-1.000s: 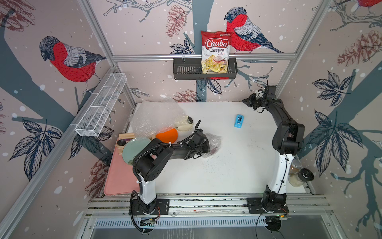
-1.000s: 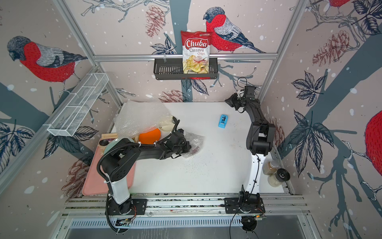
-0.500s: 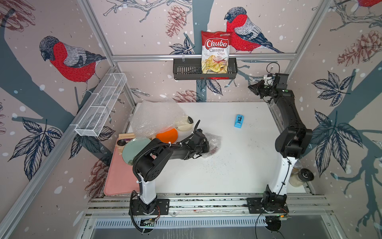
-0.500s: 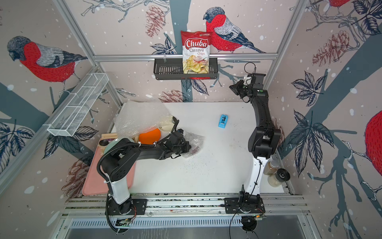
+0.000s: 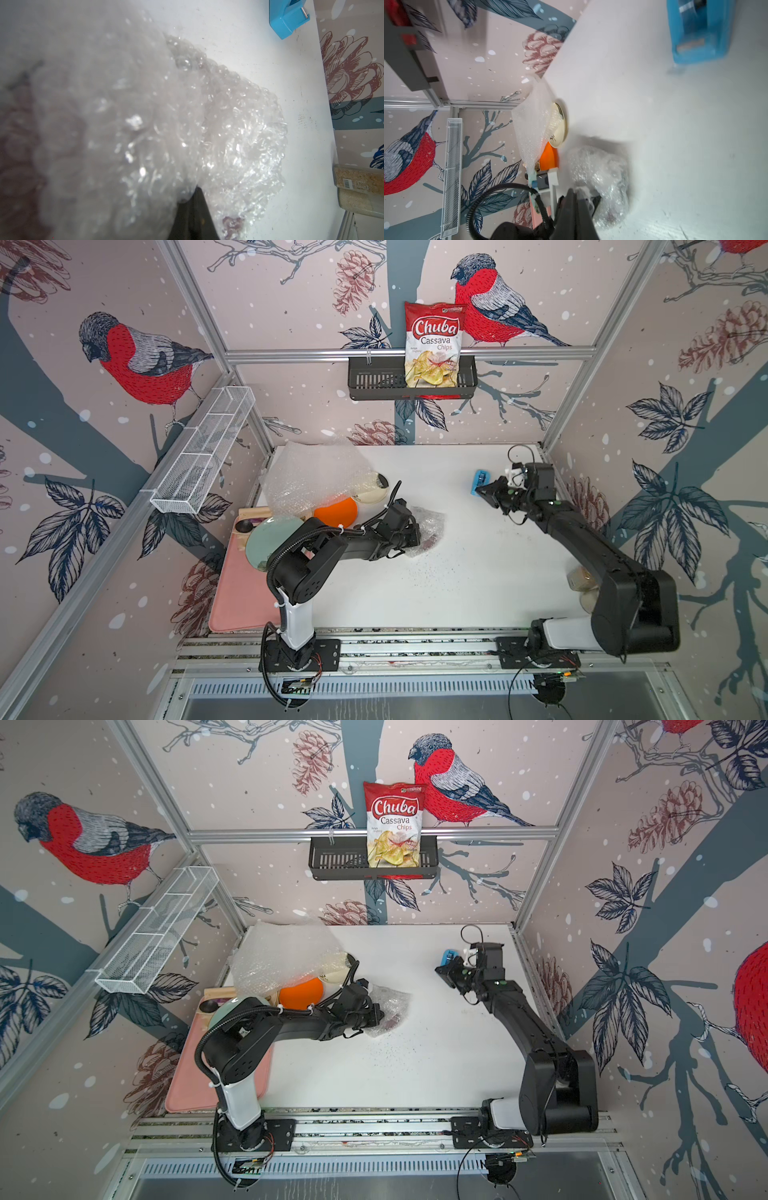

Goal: Wrap dinner plates in bubble wrap
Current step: Tear off the tape using the Tape Cutter.

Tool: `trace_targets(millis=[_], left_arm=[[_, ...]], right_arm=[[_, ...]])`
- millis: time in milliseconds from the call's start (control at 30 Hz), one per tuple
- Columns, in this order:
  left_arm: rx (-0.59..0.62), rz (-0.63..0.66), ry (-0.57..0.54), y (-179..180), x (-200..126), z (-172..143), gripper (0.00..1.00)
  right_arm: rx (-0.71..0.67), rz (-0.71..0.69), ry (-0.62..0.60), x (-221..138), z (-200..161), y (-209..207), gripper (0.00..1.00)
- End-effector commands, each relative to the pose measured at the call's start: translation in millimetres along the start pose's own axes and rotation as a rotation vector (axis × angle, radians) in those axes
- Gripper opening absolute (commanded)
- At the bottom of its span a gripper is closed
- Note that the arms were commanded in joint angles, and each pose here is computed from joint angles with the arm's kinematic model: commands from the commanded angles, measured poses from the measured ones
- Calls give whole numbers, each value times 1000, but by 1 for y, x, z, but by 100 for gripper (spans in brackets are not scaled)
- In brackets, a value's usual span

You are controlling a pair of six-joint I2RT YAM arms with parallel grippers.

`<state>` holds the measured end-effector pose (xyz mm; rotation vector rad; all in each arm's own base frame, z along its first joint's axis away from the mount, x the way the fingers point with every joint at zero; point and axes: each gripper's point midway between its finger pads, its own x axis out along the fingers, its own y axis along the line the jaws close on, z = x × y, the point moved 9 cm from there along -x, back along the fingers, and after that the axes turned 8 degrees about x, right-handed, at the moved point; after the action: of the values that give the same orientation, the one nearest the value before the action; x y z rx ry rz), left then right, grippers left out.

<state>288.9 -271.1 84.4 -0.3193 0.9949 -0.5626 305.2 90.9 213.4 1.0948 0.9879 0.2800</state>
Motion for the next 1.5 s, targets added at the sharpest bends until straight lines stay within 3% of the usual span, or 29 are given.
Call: trace_targets(millis=[0, 333, 400, 433, 567, 733, 767, 833, 1000, 1100, 1233, 1467], left_arm=[[-27, 215, 172, 34, 0, -33, 0], [-35, 220, 169, 35, -1, -34, 0], [-34, 221, 169, 35, -1, -34, 0], [-35, 221, 170, 35, -1, -34, 0], [-35, 218, 171, 36, -1, -34, 0], [-32, 217, 175, 36, -1, -35, 0], [-32, 216, 172, 35, -1, -34, 0], [-35, 219, 176, 36, -1, -35, 0], [-45, 230, 168, 37, -4, -37, 0], [-51, 238, 163, 39, -5, -37, 0], [-50, 241, 168, 39, -4, -37, 0], [-57, 247, 167, 40, -3, -37, 0]], right_arm=[[58, -3, -39, 6, -21, -21, 0], [83, -165, 41, 25, -81, -82, 0], [91, -196, 47, 23, -91, -95, 5], [101, -197, 42, 19, -96, -100, 11], [153, -174, 88, 11, -112, -116, 52], [148, -273, 189, -6, -125, -126, 78], [149, -307, 208, -11, -127, -129, 89], [146, -352, 192, -23, -124, -128, 100], [35, -222, -73, -49, -55, -94, 100], [-76, -123, -164, -43, -9, -77, 99], [-235, -35, -75, 1, 38, -67, 94], [-261, -2, -9, 63, 87, -80, 89]])
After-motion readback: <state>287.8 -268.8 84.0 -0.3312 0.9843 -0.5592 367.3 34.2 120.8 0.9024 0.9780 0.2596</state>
